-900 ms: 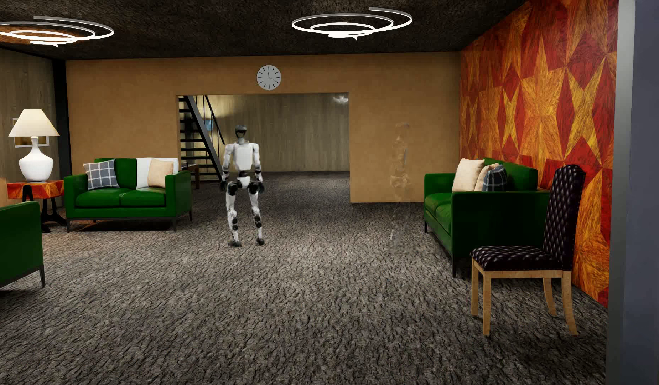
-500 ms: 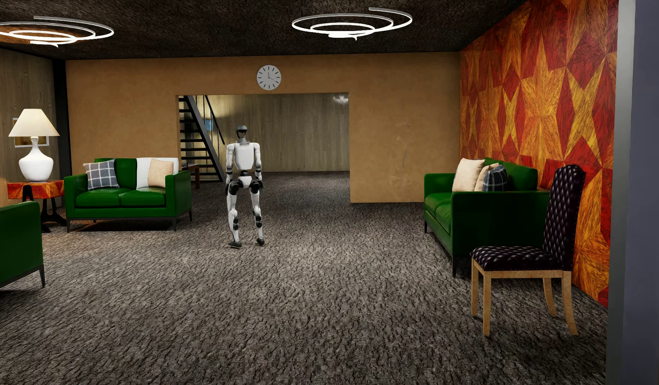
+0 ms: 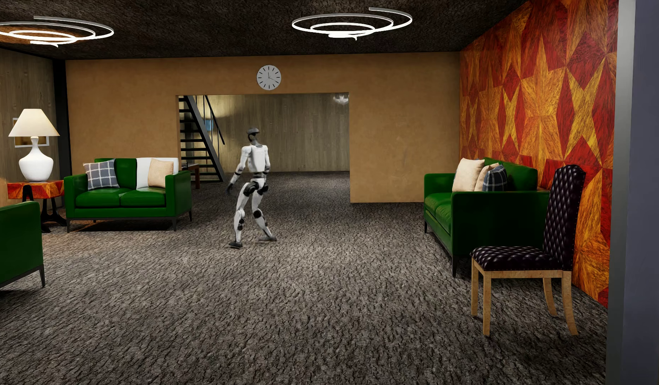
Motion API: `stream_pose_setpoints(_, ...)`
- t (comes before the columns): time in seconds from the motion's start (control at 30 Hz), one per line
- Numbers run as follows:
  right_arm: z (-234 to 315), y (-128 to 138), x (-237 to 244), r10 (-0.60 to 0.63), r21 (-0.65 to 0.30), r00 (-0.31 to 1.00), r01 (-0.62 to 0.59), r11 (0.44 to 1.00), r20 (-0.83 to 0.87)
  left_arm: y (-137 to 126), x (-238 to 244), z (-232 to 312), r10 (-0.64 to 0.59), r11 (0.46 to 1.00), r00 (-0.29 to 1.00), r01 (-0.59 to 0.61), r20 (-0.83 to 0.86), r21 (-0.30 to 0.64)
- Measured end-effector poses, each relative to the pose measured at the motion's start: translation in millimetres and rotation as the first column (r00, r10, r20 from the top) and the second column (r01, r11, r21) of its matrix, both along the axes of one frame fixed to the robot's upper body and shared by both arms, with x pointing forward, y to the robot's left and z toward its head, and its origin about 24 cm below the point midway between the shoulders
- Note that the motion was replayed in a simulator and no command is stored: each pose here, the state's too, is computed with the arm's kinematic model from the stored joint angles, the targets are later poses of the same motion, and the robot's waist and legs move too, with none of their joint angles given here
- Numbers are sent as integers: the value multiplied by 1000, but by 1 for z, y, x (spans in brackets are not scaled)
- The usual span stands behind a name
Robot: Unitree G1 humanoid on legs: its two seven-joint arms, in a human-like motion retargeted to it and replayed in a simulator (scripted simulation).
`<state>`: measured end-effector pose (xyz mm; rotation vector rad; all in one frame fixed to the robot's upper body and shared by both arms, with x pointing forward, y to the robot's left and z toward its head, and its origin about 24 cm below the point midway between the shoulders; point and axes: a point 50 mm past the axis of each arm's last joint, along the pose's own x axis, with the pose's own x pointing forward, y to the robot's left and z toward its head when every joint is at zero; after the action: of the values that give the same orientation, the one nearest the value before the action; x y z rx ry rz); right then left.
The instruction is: Move towards the sofa
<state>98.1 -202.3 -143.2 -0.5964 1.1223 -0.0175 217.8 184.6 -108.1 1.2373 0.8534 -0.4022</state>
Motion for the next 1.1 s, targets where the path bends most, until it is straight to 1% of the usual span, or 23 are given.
stream_pose_setpoints(0.07, -3, 10, -4, 28, 37, 999, -27, 999, -19, -16, 37, 27, -86, 996, 986, 90, 142, -18)
stream_pose_setpoints(0.1, -4, 12, -4, 66, 36, 997, -65, 997, -34, -28, 48, 38, -96, 993, 971, 109, 217, -48)
stream_pose_setpoints(0.17, -7, 7, -9, 139, 13, 986, -138, 990, -97, -50, 49, 45, -54, 983, 949, 105, 312, -150)
stream_pose_setpoints(0.23, -12, -3, -19, 134, -9, 975, -138, 990, -179, -65, 31, 34, -47, 969, 960, 111, 276, -220)
stream_pose_setpoints(0.3, -14, -11, -29, 128, -35, 961, -140, 990, -245, -63, 3, 13, -120, 970, 980, 149, 157, -191)
stream_pose_setpoints(0.37, -14, -16, -33, 137, -55, 958, -155, 986, -252, -39, -27, -10, -124, 986, 992, 124, 2, -112)
stream_pose_setpoints(0.4, -12, -19, -31, 135, -68, 965, -154, 986, -227, -20, -43, -19, -62, 996, 996, 58, -66, -69)
stream_pose_setpoints(0.43, -10, -21, -27, 130, -89, 973, -149, 985, -191, 3, -60, -26, 53, 998, 992, -56, -116, -17)
stream_pose_setpoints(0.47, -7, -23, -21, 119, -105, 981, -135, 985, -150, 26, -76, -31, 198, 980, 971, -195, -135, 31)
stream_pose_setpoints(0.5, -4, -25, -15, 107, -116, 988, -120, 986, -108, 49, -95, -33, 354, 935, 925, -346, -141, 79)
stream_pose_setpoints(0.53, 0, -26, -7, 88, -119, 994, -95, 988, -60, 68, -112, -33, 471, 881, 870, -457, -143, 119)
stream_pose_setpoints(0.57, 3, -26, 0, 75, -122, 997, -76, 990, -14, 81, -125, -33, 536, 843, 830, -518, -152, 146)
stream_pose_setpoints(0.6, 7, -30, 5, 43, -123, 999, -39, 992, 31, 90, -135, -32, 551, 833, 817, -527, -170, 167)
stream_pose_setpoints(0.67, 15, -43, 6, -80, -129, 990, 96, 987, 120, 84, -127, -34, 442, 896, 867, -412, -230, 168)
stream_pose_setpoints(0.7, 19, -51, 0, -163, -131, 975, 184, 974, 153, 71, -114, -35, 356, 933, 897, -327, -263, 148)
stream_pose_setpoints(0.73, 20, -58, -12, -251, -130, 954, 273, 953, 163, 55, -99, -37, 278, 960, 916, -256, -289, 112)
stream_pose_setpoints(0.77, 18, -60, -23, -310, -122, 939, 328, 937, 148, 38, -85, -35, 189, 982, 934, -185, -303, 44)
stream_pose_setpoints(0.8, 14, -58, -34, -326, -117, 940, 336, 934, 98, 23, -72, -32, 118, 990, 948, -134, -294, -33)
stream_pose_setpoints(0.83, 9, -56, -43, -307, -110, 951, 309, 945, 32, 12, -59, -26, 93, 986, 965, -124, -247, -112)
stream_pose_setpoints(0.9, -3, -44, -58, -208, -76, 969, 199, 977, -134, 0, -38, -11, 122, 966, 989, -139, -88, -220)
stream_pose_setpoints(0.97, -9, -32, -66, -161, -17, 960, 162, 987, -229, -9, -12, 8, 27, 979, 999, -18, 39, -205)
stream_pose_setpoints(1.03, -8, -23, -65, -128, -20, 973, 126, 992, -194, -17, 18, 29, -79, 985, 988, 98, 131, -143)
stream_pose_setpoints(1.1, -5, -18, -60, -59, -56, 989, 51, 997, -135, -18, 41, 45, -60, 989, 971, 89, 231, -116)
